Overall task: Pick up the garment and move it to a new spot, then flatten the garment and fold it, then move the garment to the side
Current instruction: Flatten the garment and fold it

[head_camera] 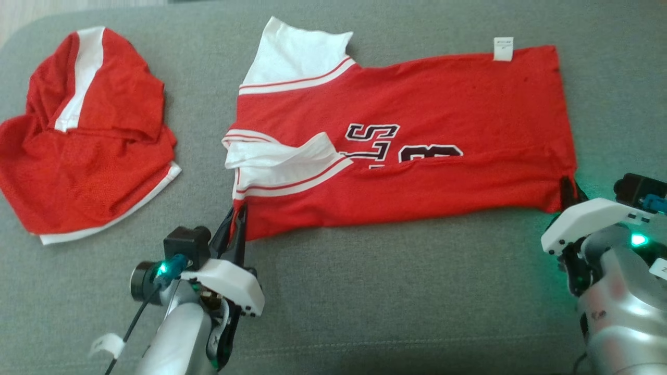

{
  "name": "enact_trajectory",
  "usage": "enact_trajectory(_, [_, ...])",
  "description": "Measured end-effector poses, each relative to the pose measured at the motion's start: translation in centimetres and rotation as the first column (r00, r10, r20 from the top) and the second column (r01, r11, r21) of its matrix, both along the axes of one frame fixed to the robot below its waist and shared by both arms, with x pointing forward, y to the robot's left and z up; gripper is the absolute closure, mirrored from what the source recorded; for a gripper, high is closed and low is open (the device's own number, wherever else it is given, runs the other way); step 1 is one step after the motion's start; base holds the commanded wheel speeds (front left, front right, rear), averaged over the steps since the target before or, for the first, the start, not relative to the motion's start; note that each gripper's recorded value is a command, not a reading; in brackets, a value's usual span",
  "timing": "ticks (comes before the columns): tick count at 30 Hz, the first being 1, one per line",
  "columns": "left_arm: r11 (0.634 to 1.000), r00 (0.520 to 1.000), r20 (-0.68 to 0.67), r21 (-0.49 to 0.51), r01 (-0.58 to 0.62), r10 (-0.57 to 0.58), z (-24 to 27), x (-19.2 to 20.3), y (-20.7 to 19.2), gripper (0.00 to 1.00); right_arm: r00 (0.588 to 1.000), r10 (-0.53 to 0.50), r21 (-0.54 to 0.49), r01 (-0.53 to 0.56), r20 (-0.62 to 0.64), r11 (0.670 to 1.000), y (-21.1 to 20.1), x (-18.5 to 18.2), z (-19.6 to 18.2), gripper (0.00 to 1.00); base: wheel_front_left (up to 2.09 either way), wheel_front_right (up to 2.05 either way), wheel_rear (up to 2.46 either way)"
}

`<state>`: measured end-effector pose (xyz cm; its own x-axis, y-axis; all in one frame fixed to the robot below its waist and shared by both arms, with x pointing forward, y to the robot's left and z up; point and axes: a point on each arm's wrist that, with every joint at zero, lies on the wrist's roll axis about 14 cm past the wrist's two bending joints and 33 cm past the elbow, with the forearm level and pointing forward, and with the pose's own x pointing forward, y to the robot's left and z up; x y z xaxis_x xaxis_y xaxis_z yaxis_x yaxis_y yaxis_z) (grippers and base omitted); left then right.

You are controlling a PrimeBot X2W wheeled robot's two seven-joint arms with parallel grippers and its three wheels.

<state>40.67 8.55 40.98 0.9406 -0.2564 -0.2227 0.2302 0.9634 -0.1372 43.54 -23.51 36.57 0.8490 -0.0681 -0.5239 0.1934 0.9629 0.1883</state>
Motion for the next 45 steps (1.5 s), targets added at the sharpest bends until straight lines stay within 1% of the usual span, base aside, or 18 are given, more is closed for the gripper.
enact_trajectory(6, [1.0,1.0,-0.002,0.018,0.012,-0.012,0.2,-0.6,-0.1,1.0,0.999,0.025,-0.063,-0.023,0.023,0.998,-1.6,-0.7,1.9,1.0,0.0,0.0,0.0])
enact_trajectory(10, [1.0,1.0,-0.009,0.025,0.008,-0.008,0.2,-1.2,0.3,1.0,0.999,0.036,-0.081,-0.037,-0.007,0.996,-2.6,-1.9,2.5,1.0,0.0,0.0,0.0])
enact_trajectory(12, [1.0,1.0,-0.027,0.025,0.009,-0.008,-0.2,-1.9,0.5,1.0,0.999,0.04,-0.076,-0.043,-0.035,0.996,-2.7,-2.8,2.3,1.0,0.0,0.0,0.0])
enact_trajectory(18, [0.997,0.989,-0.129,0.02,0.075,-0.072,-2.4,-5.0,-0.3,1.0,0.993,0.039,-0.055,-0.045,-0.11,0.997,-3.4,-6.2,1.1,1.0,0.0,0.0,0.0])
enact_trajectory(25, [0.994,0.98,-0.168,0.008,0.108,-0.105,-3.0,-6.5,-0.9,1.0,0.992,0.027,-0.02,-0.029,-0.123,0.999,-3.4,-8.8,0.3,1.0,0.0,0.0,0.0])
enact_trajectory(26, [0.994,0.979,-0.171,0.008,0.11,-0.107,-3.1,-6.6,-0.9,1.0,0.993,0.02,-0.018,-0.023,-0.115,1.0,-3.5,-8.9,0.4,0.5,0.0,0.0,0.0])
enact_trajectory(27, [0.994,0.979,-0.17,0.008,0.111,-0.108,-3.0,-6.5,-1.0,0.95,0.994,0.014,-0.017,-0.016,-0.106,1.0,-3.6,-9.0,0.5,0.0,0.0,0.0,0.0])
enact_trajectory(28, [0.994,0.98,-0.165,0.007,0.111,-0.108,-2.9,-6.5,-1.0,0.51,0.996,0.012,-0.017,-0.013,-0.093,1.0,-3.6,-9.0,0.7,0.0,0.0,0.0,0.0])
enact_trajectory(29, [0.994,0.982,-0.157,0.009,0.105,-0.102,-2.7,-6.3,-1.0,0.0,0.998,0.012,-0.018,-0.013,-0.069,1.0,-3.5,-8.8,1.1,0.0,0.0,0.0,0.0])
enact_trajectory(32, [0.997,0.991,-0.115,0.009,0.076,-0.075,-1.9,-5.6,-0.7,0.0,0.999,0.006,-0.032,-0.005,0.04,0.999,-3.5,-7.7,3.2,0.0,0.0,0.0,0.0])
enact_trajectory(36, [1.0,0.999,-0.035,-0.026,0.017,-0.018,0.0,-4.2,0.0,0.0,0.976,0.0,-0.045,0.01,0.218,0.999,-2.9,-6.0,6.6,0.0,0.0,0.0,0.0])
enact_trajectory(37, [1.0,0.999,-0.035,-0.026,0.017,-0.018,0.0,-4.2,0.0,0.0,0.976,0.0,-0.045,0.01,0.218,0.999,-2.9,-6.0,6.6,0.0,0.0,0.0,0.0])
enact_trajectory(38, [0.999,1.0,-0.001,-0.04,-0.001,0.001,1.0,-3.5,0.2,0.0,0.963,0.007,-0.045,0.005,0.271,0.999,-2.1,-5.6,7.5,0.0,0.0,0.0,0.0])
enact_trajectory(39, [0.999,1.0,-0.001,-0.04,-0.001,0.001,1.0,-3.5,0.2,0.0,0.963,0.007,-0.045,0.005,0.271,0.999,-2.1,-5.6,7.5,0.0,0.0,0.0,0.0])
enact_trajectory(40, [0.999,1.0,0.027,-0.054,-0.002,0.004,1.8,-2.7,0.1,0.0,0.951,0.02,-0.047,-0.006,0.308,0.999,-1.2,-5.5,8.0,0.0,0.0,0.0,0.0])
enact_trajectory(42, [0.998,0.999,0.044,-0.062,0.0,0.003,2.3,-2.3,0.0,0.0,0.945,0.021,-0.047,-0.006,0.325,0.999,-0.9,-5.3,8.2,0.0,0.0,0.0,0.0])
enact_trajectory(45, [0.998,0.996,0.074,-0.039,0.046,-0.043,2.9,-0.9,-0.8,0.0,0.931,0.029,-0.06,-0.008,0.363,0.998,-0.5,-4.8,8.9,0.0,0.0,0.0,0.0])
